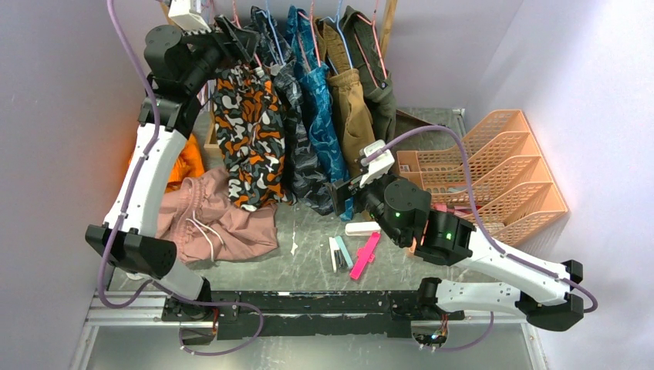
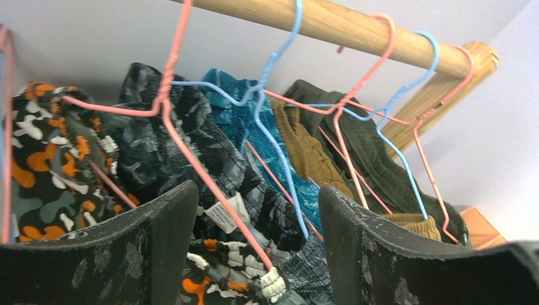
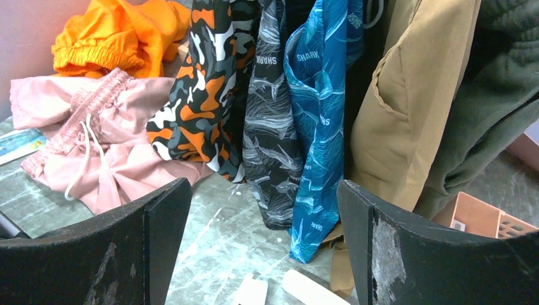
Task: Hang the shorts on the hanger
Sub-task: Adjust the hanger on the clothesline.
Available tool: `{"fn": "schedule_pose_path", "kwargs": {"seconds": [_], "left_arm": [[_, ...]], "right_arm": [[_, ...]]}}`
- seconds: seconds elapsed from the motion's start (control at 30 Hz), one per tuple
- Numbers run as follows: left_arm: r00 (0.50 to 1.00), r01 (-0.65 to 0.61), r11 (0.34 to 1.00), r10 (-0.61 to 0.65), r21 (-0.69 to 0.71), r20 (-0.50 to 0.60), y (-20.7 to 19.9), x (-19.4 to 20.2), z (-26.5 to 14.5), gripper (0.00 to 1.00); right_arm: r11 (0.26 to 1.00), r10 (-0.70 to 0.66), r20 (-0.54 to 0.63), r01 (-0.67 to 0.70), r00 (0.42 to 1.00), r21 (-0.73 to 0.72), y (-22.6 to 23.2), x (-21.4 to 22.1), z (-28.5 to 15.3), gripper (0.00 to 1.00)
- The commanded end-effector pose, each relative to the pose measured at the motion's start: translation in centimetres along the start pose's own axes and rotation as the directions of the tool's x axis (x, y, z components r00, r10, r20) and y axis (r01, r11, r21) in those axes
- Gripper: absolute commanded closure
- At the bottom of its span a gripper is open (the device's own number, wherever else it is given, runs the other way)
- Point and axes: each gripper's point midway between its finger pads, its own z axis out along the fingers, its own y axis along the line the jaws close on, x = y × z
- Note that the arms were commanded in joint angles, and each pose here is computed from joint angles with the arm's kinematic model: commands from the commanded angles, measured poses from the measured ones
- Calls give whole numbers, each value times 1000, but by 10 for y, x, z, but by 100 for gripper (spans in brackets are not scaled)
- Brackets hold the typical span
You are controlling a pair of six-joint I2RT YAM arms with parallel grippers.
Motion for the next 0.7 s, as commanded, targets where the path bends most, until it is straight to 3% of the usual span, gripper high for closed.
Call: {"fn": "schedule_pose_path", "kwargs": {"seconds": [0.0, 0.3, 0.67], "left_arm": [[998, 40, 987, -46, -154, -31, 43, 3, -1, 27], [980, 159, 985, -166, -73, -110, 56, 27, 22, 31], [977, 195, 981, -193, 9, -85, 42, 20, 23, 29]], "right_arm": [[1000, 9, 20, -8, 1000, -10, 1, -7, -1, 11], [1000, 14, 20, -14, 1000, 16, -9, -9, -9, 11], [999, 20, 12, -21, 1000, 28, -13, -1, -11, 11]]}}
